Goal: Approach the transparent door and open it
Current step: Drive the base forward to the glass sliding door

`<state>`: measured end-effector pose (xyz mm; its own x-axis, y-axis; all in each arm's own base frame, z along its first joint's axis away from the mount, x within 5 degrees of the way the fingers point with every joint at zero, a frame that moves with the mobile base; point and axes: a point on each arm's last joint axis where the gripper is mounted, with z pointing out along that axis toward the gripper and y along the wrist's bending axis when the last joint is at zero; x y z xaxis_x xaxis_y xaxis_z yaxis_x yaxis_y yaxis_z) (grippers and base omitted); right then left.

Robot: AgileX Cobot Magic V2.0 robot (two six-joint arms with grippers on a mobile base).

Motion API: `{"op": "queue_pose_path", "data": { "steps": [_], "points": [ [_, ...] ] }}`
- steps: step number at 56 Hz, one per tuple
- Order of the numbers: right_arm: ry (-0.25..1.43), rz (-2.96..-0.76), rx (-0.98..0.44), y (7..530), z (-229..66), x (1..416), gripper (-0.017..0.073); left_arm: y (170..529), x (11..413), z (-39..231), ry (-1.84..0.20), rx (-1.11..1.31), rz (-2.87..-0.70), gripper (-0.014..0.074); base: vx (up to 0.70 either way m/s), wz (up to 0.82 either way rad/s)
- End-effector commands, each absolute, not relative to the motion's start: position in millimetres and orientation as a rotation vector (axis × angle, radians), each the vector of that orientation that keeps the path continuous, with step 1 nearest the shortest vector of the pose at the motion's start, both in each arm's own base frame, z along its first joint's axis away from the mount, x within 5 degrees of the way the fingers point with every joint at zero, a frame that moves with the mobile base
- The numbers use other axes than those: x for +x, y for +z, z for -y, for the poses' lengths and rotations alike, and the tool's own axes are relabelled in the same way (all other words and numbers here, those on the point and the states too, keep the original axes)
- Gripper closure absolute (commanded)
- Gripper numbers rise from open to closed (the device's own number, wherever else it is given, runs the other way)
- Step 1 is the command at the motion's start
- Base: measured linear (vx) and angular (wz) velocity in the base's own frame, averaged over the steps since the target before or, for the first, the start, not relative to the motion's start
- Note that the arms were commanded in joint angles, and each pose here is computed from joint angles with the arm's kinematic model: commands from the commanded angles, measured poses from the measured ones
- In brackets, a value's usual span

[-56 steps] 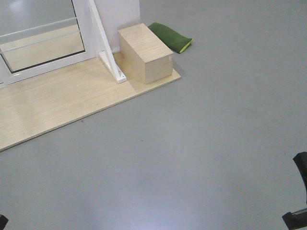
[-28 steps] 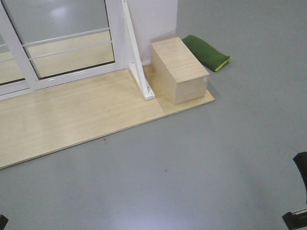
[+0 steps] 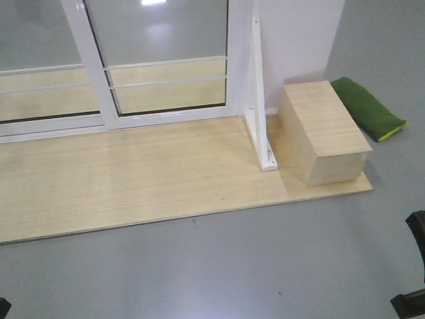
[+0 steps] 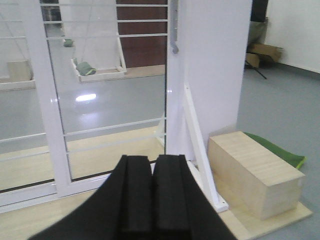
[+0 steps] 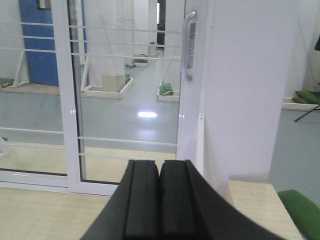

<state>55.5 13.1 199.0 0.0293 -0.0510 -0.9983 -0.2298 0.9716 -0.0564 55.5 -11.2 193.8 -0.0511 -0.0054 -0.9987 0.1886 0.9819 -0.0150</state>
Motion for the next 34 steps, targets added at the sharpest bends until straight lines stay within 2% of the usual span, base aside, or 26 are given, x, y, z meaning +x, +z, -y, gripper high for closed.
{"op": "queue_pose_path", "data": {
  "steps": [1,19,34],
  "points": [
    [0.137,-1.449,-0.211,206.3,-12.6,54.0,0.0565,209.9,53.4,10.1,-0.17,0.117,-1.5,0.06,0.38,0.48],
    [0.137,-1.449,-0.211,206.3,-12.6,54.0,0.0565,209.9,53.4,10.1,-0.17,0.117,-1.5,0.06,0.37,0.39],
    [0.137,-1.449,-0.211,206.3,-12.6,54.0,0.0565,209.9,53.4,10.1,-0.17,0.117,-1.5,0.06,0.37,0.06]
  ]
}}
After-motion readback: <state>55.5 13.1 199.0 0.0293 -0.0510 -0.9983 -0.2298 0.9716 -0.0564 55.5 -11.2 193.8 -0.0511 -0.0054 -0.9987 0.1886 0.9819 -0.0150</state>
